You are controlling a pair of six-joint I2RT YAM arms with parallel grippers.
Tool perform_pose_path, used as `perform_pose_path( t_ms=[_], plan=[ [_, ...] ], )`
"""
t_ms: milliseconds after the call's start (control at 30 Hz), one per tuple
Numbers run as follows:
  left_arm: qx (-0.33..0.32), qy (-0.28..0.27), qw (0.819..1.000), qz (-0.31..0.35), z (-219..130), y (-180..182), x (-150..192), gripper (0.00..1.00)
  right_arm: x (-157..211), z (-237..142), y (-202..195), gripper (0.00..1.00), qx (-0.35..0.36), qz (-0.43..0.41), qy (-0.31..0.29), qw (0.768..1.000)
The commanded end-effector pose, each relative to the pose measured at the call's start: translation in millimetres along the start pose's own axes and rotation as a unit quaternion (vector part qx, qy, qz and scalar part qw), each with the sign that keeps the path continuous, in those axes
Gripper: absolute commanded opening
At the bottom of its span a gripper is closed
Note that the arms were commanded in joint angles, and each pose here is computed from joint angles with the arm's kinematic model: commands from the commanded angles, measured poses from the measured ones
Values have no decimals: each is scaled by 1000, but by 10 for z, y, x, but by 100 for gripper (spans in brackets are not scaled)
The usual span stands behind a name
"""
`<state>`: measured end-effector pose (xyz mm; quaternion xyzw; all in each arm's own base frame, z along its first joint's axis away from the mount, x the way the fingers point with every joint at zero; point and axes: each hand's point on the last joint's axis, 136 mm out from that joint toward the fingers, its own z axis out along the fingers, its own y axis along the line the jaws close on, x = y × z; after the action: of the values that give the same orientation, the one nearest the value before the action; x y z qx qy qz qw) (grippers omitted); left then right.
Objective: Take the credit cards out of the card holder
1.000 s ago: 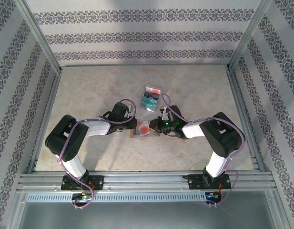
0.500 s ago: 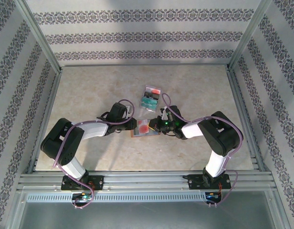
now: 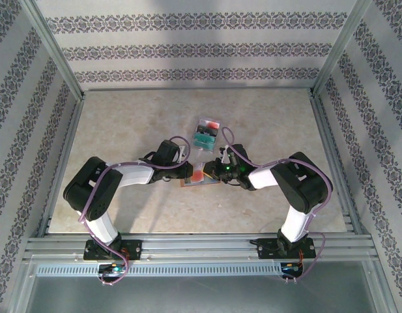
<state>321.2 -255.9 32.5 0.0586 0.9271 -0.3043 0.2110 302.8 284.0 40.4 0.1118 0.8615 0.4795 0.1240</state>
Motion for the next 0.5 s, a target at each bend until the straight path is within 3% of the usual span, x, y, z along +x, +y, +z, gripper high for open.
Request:
perform_pose_path(
  t_ms=[0, 467],
  plan=[
    [-3, 34, 999, -18, 109, 70, 195, 14, 66, 39, 120, 14, -28, -16, 11, 999],
    [-16, 29, 999, -29, 73, 131, 234, 13, 85, 14, 94, 13, -32, -17, 4, 999]
  ],
)
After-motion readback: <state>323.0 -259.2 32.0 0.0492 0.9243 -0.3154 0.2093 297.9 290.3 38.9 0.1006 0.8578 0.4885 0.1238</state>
